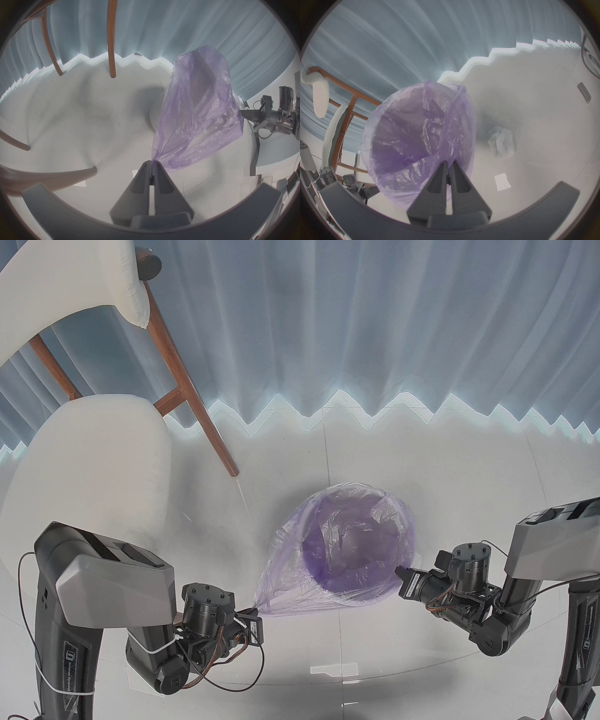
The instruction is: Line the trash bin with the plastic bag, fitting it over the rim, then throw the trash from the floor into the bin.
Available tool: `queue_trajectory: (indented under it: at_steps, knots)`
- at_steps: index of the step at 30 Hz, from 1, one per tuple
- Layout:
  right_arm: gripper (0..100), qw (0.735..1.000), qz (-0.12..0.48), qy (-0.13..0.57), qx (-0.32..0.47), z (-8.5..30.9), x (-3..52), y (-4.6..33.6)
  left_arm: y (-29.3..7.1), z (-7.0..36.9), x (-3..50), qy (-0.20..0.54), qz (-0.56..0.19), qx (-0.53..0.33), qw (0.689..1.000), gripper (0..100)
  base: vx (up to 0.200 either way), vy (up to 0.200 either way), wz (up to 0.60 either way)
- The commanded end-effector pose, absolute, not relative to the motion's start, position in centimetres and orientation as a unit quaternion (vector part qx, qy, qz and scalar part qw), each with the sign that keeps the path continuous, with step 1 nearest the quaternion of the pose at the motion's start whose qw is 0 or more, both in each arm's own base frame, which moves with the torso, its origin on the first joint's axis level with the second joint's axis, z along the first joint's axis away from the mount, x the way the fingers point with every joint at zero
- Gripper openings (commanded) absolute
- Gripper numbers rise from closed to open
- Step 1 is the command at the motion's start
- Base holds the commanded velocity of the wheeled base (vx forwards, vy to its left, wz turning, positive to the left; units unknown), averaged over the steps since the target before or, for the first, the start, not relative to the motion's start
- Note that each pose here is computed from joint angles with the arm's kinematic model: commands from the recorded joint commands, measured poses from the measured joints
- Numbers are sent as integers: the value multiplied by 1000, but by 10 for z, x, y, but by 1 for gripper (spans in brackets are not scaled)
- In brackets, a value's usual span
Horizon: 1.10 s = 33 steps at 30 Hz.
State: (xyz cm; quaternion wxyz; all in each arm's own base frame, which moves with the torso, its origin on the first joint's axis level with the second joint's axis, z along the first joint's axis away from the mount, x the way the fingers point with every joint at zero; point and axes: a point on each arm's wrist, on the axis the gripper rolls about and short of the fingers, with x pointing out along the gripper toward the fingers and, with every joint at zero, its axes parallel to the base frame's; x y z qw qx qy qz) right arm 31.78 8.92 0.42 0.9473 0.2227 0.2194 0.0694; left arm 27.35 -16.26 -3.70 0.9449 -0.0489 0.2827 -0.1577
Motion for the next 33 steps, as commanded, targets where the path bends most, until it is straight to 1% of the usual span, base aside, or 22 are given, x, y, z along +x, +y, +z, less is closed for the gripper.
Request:
queue_trajectory:
  at_steps: [1, 5, 7, 8, 12, 19, 25, 28, 29, 33]
  knots:
    - [0, 949, 79, 207, 226, -10, 319, 91, -162, -42, 274, 290, -167, -42, 942, 0, 0, 0, 0]
    - [0, 948, 136, 169, 234, 11, 319, 109, -162, -42, 274, 289, -165, -42, 942, 0, 0, 0, 0]
    - [0, 948, 138, 168, 235, 12, 319, 110, -162, -42, 274, 289, -165, -42, 942, 0, 0, 0, 0]
    - [0, 944, 166, 158, 237, 25, 313, 121, -163, -41, 275, 283, -168, -43, 943, 0, 0, 0, 0]
    - [0, 943, 182, 142, 240, 38, 310, 127, -164, -40, 276, 277, -172, -35, 945, 0, 0, 0, 0]
    - [0, 942, 185, 135, 244, 49, 303, 124, -166, -37, 279, 267, -177, -27, 947, 0, 0, 0, 0]
    - [0, 943, 164, 168, 236, 38, 289, 112, -169, -38, 278, 264, -189, -4, 946, 0, 0, 0, 0]
    - [0, 943, 162, 170, 235, 37, 288, 110, -169, -38, 278, 264, -189, -4, 946, 0, 0, 0, 0]
    - [0, 944, 141, 188, 232, 29, 284, 99, -169, -39, 279, 264, -203, 3, 943, 0, 0, 0, 0]
    - [0, 945, 115, 199, 232, 18, 287, 86, -170, -39, 287, 256, -216, 8, 942, 0, 0, 0, 0]
